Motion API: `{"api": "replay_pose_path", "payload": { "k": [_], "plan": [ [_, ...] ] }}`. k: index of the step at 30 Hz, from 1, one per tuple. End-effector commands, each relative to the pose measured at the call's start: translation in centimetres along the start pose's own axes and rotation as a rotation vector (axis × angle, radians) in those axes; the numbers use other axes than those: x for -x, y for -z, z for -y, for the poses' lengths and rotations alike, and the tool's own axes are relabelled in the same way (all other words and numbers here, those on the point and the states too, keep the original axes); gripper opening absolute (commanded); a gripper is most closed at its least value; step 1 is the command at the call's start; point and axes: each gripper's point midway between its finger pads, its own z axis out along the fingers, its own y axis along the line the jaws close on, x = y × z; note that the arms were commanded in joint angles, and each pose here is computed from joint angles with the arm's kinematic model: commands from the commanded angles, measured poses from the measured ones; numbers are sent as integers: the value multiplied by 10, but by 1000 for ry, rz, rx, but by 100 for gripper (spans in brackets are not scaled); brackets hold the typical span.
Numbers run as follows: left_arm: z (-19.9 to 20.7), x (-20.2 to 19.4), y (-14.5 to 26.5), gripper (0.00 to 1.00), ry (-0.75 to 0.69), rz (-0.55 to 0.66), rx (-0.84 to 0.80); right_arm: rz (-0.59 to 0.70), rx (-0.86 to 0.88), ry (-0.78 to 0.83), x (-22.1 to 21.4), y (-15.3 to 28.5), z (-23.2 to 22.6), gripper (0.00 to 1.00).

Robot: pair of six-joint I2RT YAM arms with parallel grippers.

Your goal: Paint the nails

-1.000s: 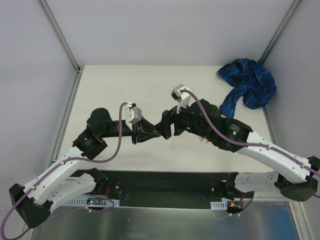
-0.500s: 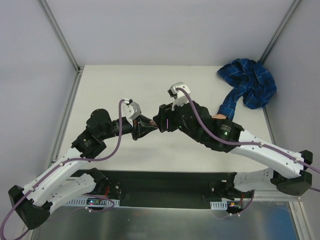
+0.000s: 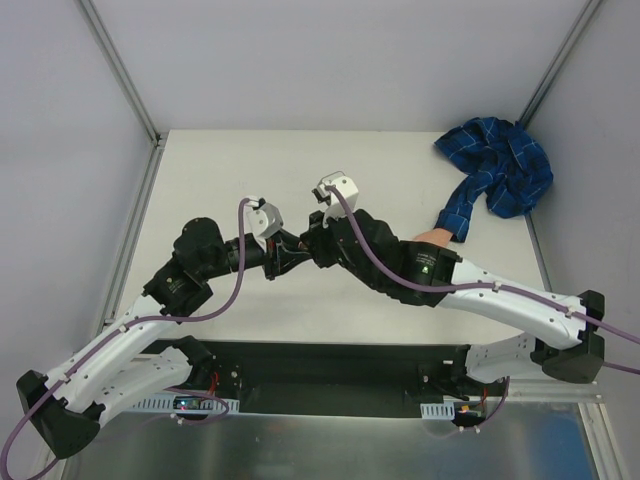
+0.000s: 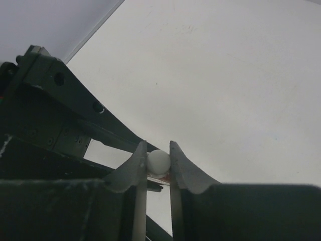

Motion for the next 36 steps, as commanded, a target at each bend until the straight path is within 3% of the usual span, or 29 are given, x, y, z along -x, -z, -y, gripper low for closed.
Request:
{"api": "replay_pose_path", "payload": {
  "k": [1, 2, 5, 6, 9, 11, 19, 22, 25, 29, 36],
  "plan": [
    [13, 13, 0, 0, -38, 34, -69, 96, 35, -13, 32, 15, 0, 9],
    [18, 15, 0, 0, -37, 34, -101, 88, 51, 15, 29, 16, 1, 1],
    [52, 16, 1, 0, -24, 21, -325, 60, 274, 73, 20, 24, -17, 1],
    [75, 11, 7, 0, -3, -7, -485, 31, 466, 81, 14, 35, -38, 1],
    [102, 20, 21, 0, 16, 4, -694, -25, 908, 129, 2, 76, -79, 1],
    [115, 24, 33, 0, 0, 27, -788, -60, 989, 145, -6, 86, -84, 1],
    [107, 23, 28, 0, -24, 36, -713, -63, 810, 130, -7, 75, -59, 1],
    [97, 20, 19, 0, -16, 35, -643, -51, 695, 102, -1, 68, -46, 32],
    [82, 17, 10, 0, -10, 26, -537, -31, 542, 90, 3, 61, -36, 55],
    [62, 14, 2, 0, -4, 16, -404, 10, 267, 64, 16, 50, -9, 68],
    [37, 12, -3, 0, 16, 15, -256, 28, 70, -48, 21, 43, 3, 70]
  ]
}}
